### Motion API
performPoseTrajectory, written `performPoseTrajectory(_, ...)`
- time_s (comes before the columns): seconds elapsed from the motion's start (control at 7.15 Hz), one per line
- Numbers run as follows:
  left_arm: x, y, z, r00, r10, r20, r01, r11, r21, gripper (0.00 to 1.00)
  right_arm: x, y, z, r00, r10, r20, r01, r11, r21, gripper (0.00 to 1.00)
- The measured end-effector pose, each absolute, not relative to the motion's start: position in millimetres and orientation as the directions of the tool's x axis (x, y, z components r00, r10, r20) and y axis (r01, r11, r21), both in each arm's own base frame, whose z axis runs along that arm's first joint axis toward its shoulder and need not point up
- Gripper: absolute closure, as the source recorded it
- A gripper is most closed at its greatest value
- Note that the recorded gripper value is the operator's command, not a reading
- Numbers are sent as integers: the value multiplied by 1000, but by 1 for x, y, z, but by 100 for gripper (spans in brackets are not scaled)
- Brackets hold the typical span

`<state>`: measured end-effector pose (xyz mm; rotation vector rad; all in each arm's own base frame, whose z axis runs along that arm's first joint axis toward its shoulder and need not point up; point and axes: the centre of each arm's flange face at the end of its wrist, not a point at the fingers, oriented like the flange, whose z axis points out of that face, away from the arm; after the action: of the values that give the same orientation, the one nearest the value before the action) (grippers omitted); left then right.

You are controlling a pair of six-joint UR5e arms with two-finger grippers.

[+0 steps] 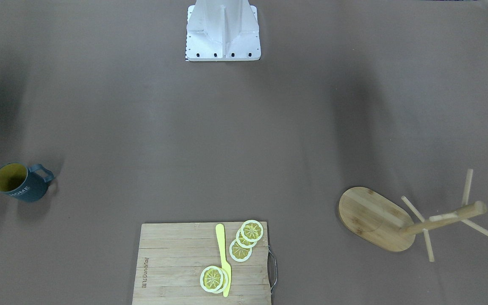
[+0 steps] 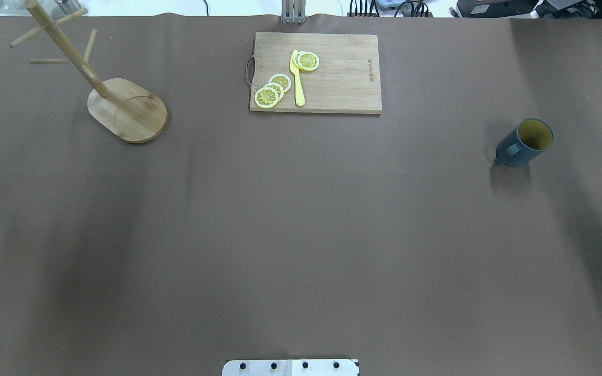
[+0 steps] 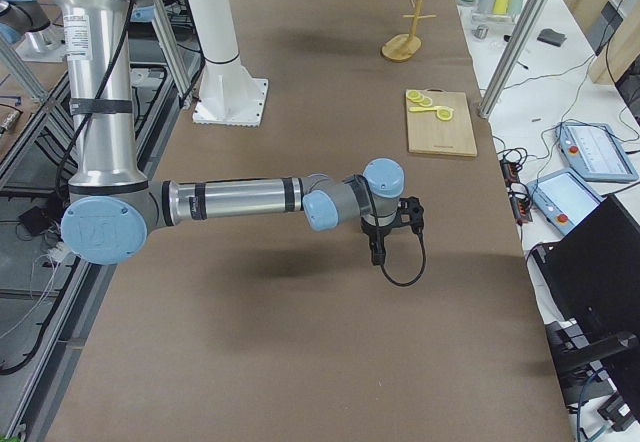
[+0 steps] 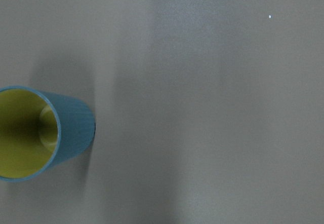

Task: Hang cup on storage rack
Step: 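Move the right gripper toward the blue mug, then grasp the blue mug rim with the right gripper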

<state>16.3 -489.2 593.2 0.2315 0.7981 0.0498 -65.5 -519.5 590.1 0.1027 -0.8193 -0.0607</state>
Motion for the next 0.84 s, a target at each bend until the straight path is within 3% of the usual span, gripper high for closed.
performPoseTrajectory(0.84, 16, -489, 592, 696, 132, -705, 44, 973, 225, 2, -182, -566, 529, 688, -89, 720, 30, 995, 94, 2)
